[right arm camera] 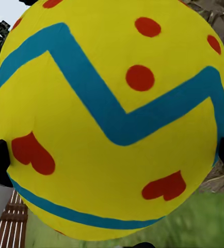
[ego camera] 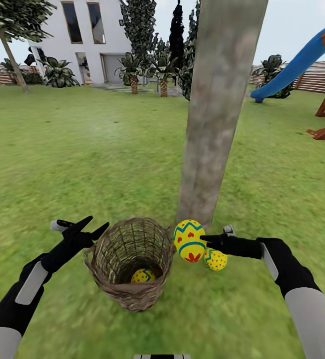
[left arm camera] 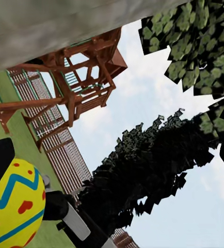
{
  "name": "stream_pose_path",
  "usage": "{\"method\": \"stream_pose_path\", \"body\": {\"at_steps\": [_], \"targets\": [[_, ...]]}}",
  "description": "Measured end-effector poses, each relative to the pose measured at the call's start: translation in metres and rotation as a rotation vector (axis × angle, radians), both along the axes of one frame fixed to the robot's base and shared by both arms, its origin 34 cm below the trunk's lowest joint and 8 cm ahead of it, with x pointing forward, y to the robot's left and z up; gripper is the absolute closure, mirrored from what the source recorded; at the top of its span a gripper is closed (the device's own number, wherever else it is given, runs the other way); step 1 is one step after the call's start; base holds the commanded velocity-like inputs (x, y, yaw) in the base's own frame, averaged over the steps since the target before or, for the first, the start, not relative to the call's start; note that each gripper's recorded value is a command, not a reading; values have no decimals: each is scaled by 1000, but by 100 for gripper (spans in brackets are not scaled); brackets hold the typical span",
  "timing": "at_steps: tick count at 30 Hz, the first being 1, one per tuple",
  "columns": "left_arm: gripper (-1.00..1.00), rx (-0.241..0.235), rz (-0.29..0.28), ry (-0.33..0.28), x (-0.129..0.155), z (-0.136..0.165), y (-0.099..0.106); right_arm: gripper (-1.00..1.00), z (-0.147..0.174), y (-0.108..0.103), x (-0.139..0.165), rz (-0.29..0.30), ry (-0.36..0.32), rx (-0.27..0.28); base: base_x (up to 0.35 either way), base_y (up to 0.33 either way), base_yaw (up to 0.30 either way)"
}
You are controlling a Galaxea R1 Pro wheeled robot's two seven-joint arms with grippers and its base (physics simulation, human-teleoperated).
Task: Take the three Easter eggs out of the wicker basket on the lawn in the garden, then place them on the lawn next to a single tree (choose any tree) so that all three eggs are next to the same tree and none are left in the basket.
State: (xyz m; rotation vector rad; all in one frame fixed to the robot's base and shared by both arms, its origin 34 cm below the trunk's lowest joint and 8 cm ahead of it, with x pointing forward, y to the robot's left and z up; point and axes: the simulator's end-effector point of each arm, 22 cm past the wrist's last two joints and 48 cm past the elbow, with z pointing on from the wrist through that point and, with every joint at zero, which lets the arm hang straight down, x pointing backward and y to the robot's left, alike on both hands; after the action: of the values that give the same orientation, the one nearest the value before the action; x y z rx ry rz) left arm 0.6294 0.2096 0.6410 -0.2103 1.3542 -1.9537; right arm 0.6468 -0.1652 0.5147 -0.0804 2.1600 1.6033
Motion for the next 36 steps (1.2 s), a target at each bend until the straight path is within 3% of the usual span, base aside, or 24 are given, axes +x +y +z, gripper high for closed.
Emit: {"method": "stream_pose_path", "body": {"at_steps": [10,15,19,22,25,31,34,36], "targets": [[-100,-3,-11,2,-1,-1,-7,100,-2,-2,1,-8,4,-6,-116,-290,-2],[-100,8,-1,-13,0,-2,-10,100,2,-17,10,-62,-2,9,-3,-341,77],[-100,10,-2,-14,-1,-2,-12,100,-5,-20,13,-78,3,-28,0,-346,277],[-100,56,-21,-3,-2,-12,-21,100,-9,-20,14,-86,7,-48,0,-346,293],[-100,57,-34,1,-4,-15,-33,100,-13,-22,16,-94,9,-70,0,-346,294],[-100,57,-37,0,-4,-15,-35,100,-32,-33,25,-140,4,-179,0,-346,294],[-100,57,-37,0,-4,-15,-35,100,-55,-60,36,-209,-3,-323,0,-346,294],[-100,56,-37,0,-4,-15,-36,100,-73,-84,46,-275,-5,-455,0,-346,294]]}}
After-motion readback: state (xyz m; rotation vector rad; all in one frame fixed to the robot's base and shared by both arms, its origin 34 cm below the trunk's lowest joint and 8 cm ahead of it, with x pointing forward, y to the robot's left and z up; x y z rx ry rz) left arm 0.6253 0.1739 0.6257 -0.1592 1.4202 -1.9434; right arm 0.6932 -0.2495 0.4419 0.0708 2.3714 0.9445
